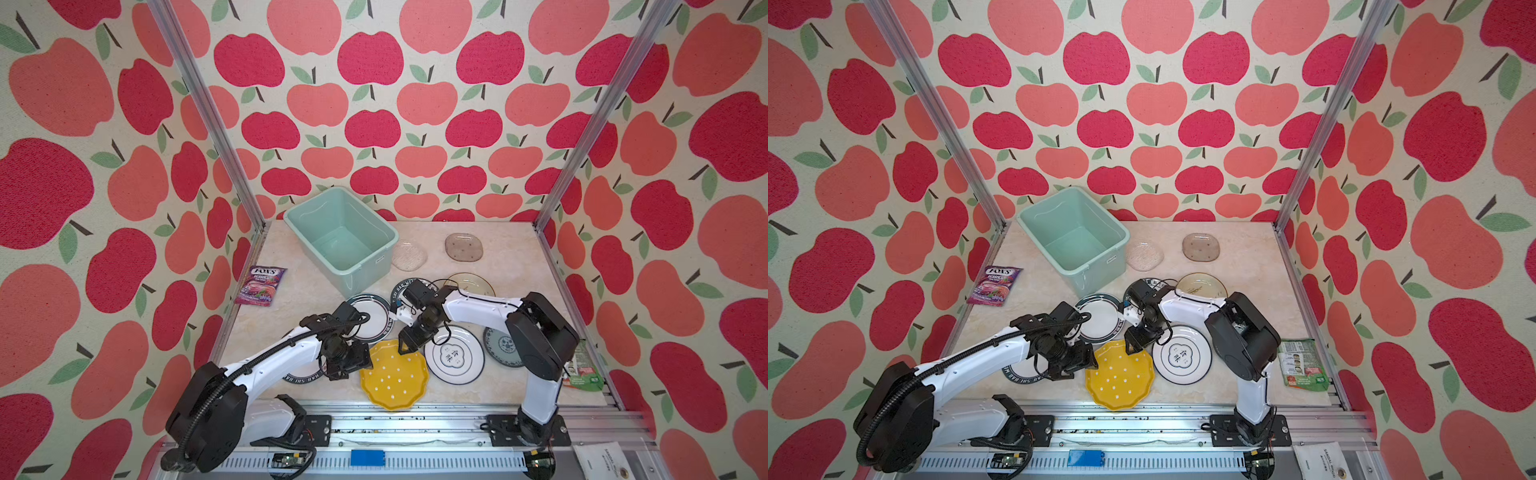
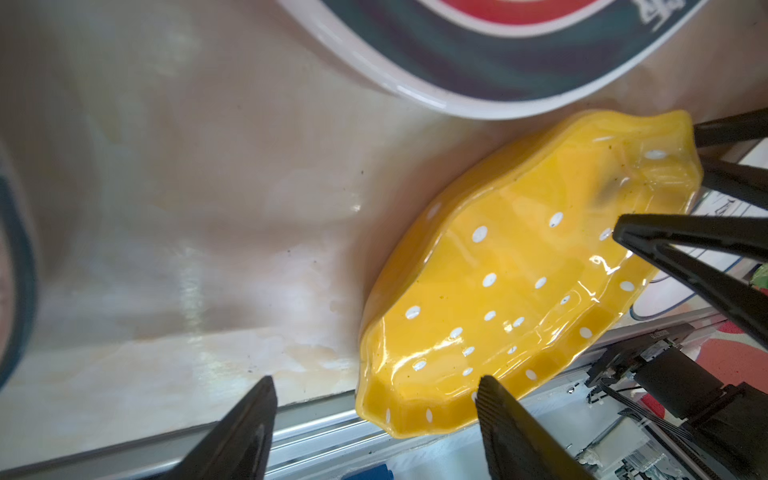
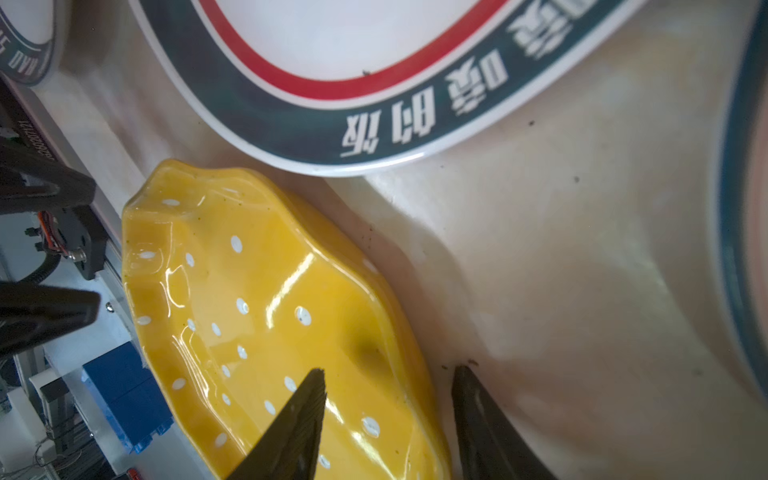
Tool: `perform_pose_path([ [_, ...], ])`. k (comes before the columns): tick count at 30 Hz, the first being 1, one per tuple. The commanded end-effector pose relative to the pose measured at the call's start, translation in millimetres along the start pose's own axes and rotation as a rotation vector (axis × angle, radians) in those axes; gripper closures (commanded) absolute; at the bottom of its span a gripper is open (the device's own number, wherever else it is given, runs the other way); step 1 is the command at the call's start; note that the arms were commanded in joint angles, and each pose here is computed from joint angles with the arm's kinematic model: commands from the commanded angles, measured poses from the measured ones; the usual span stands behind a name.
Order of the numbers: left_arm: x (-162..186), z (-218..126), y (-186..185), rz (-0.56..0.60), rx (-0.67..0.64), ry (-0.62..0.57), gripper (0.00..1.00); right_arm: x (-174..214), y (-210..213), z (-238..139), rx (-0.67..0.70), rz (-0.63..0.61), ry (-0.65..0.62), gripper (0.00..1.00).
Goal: Place the plates into the plastic bin on the countertop
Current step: 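Reach both grippers toward opposite edges of the yellow dotted plate, then close both grippers on opposite rims of the yellow dotted plate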
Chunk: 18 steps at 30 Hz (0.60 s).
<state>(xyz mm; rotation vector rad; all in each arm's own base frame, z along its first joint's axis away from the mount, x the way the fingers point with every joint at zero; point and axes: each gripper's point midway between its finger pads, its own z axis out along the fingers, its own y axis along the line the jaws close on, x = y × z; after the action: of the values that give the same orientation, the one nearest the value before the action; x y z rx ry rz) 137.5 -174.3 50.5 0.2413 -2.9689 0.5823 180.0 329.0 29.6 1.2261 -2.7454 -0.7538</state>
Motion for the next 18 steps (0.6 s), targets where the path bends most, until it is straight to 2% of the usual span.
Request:
perform_pose_path([
  [1,0.5,2.0,-0.3,0.01,0.012,-0.01,0.22,8.1,-3.7,9.4,0.002,-0.002,0.038,0.56],
  [7,1.2,4.0,0.0,0.016,0.019,-0.005,0.22,8.2,-8.0,10.6,0.024,0.003,0.036,0.74],
  [18,0.6,6.6,3.3,0.009,0.02,-0.015,0.23,5.9,-11.9,11.4,0.044,-0.015,0.04,0.98],
])
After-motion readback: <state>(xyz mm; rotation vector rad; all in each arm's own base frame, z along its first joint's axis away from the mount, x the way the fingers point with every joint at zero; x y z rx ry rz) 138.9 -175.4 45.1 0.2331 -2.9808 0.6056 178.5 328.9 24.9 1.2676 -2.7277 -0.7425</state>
